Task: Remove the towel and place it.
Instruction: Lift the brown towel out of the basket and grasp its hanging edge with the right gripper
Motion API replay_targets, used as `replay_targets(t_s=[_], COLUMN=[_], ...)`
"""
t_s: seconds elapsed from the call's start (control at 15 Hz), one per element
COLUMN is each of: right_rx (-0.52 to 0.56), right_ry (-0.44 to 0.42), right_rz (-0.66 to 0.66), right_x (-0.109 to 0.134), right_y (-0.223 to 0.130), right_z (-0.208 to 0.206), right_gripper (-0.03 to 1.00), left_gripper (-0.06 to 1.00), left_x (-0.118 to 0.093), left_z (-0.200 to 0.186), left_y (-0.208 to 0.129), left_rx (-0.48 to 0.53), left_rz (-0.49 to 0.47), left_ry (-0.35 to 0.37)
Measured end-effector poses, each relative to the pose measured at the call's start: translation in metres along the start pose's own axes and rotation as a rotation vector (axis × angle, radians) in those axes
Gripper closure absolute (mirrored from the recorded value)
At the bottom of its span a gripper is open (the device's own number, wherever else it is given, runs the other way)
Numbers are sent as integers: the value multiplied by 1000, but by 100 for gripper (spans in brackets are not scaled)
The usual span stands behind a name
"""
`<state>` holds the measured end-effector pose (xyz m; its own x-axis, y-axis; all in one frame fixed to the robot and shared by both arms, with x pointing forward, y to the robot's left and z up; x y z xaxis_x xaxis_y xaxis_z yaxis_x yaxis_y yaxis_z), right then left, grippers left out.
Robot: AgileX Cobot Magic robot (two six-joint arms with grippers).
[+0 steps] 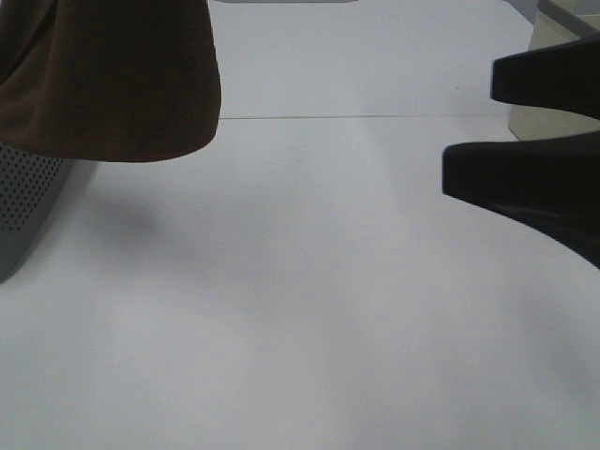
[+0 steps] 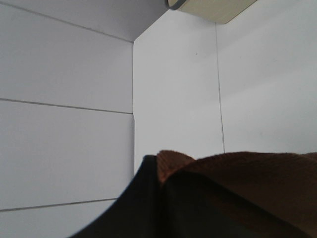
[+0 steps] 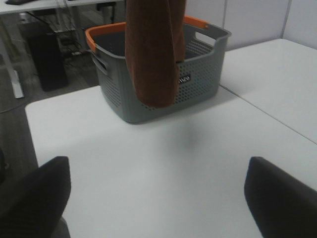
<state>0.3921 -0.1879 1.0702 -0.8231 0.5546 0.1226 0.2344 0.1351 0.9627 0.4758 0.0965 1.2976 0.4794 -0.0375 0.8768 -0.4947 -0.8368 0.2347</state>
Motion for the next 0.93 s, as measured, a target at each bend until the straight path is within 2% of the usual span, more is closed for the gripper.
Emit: replay_targets(t_s=[0.13, 0.33, 0.47, 0.73, 0.87, 0.93], right_rx=[-31, -43, -31, -25, 25, 56], right_ry=[122, 231, 266, 324, 345, 380], right_rz=[10, 48, 104, 113, 99, 77], right_x=[-12, -30, -49, -72, -75, -68], right_y=[-6, -16, -16, -8, -9, -9], right_z=[24, 50, 70, 103, 121, 129], right_gripper=[7, 8, 8, 8, 8, 8], left_gripper=[94, 94, 94, 94, 94, 94], left_x=[-3, -8, -10, -6, -3, -2], left_z=[9, 19, 24, 30, 30, 30], left_y=[17, 32, 39, 43, 43, 43], left_rx=[-47, -88, -104, -121, -125, -123], left_rz=[45, 92, 104, 107, 111, 115], left_ry=[5, 3, -2, 42, 67, 79])
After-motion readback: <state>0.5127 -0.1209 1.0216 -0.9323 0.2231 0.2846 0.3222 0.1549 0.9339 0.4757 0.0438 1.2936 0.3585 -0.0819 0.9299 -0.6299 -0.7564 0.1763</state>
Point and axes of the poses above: a point on each arm's last joint axis where the gripper is mounted, z pointing out along that axis toward the gripper, x along the wrist's bending axis when the last joint is at zero, y = z × x, the point moved 3 cm from there along z, pointing out along that axis toward the gripper, and after that the axes turned 5 degrees about z, right-handed, at the moved point
